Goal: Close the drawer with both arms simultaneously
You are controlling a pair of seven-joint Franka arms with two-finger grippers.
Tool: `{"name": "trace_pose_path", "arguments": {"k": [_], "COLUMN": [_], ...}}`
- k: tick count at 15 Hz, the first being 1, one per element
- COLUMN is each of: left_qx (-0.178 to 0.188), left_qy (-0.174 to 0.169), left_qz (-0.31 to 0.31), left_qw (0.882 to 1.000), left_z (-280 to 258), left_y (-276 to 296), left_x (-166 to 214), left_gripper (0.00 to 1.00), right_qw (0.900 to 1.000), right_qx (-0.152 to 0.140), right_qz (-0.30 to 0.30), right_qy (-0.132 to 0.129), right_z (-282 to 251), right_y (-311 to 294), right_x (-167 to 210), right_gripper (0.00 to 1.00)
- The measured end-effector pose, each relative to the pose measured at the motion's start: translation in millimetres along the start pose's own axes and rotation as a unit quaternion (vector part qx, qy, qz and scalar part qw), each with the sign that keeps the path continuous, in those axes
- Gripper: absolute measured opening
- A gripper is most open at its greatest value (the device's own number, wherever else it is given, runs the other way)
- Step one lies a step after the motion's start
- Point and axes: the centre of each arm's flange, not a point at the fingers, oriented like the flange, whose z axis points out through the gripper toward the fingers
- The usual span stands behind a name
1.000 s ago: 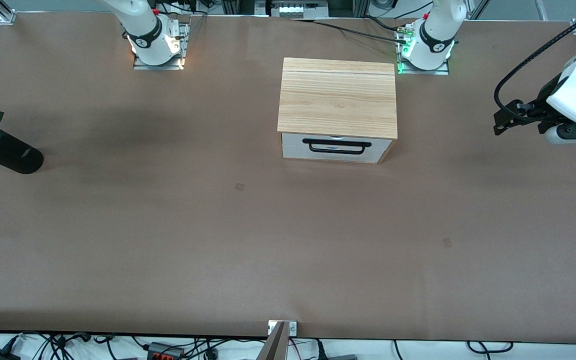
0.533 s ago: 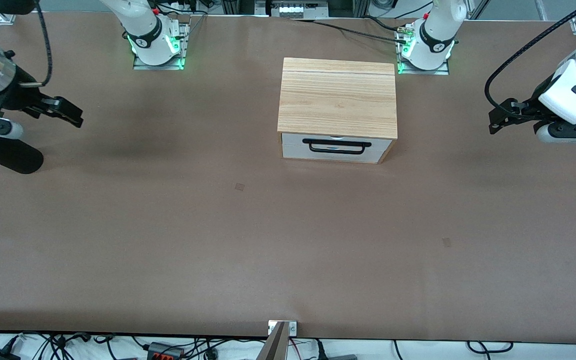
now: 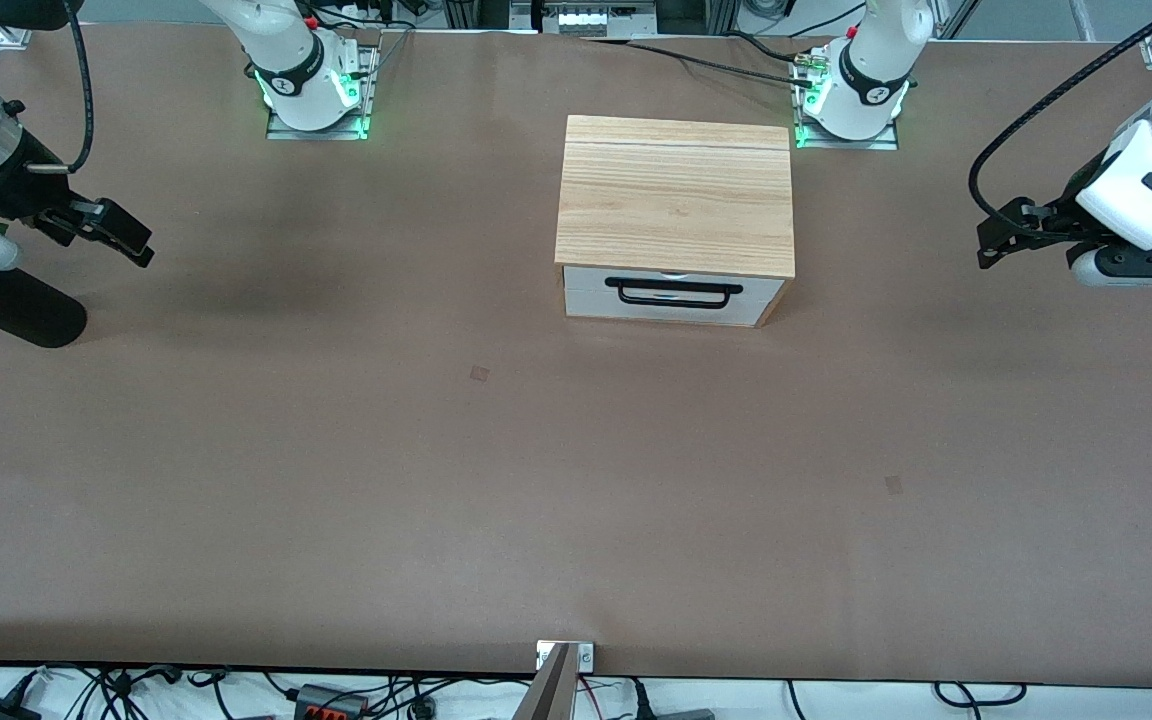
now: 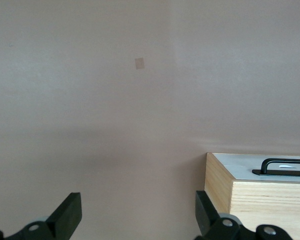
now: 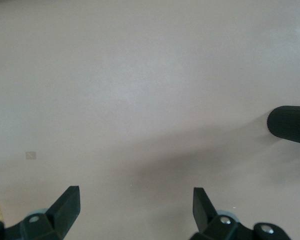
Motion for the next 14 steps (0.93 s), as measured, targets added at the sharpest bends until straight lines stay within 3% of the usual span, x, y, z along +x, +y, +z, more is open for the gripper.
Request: {"name": "trace_pose_path", "arguments": {"k": [14], "left_qx": [0.0], "left_qy": [-0.003], "left_qz": [-0.001], "left_qw": [1.0], "left_z": [1.3], "left_y": [-0.8], "left_x": [-0.1], "left_gripper": [1.0], "right_qw": [1.0], "right_qx": [-0.002], "right_qz": [-0.023], "right_qy": [-0.007], "right_z": [-3.7], "right_y": [2.9], "right_x": [-1.9], "right_gripper": [1.0]}}
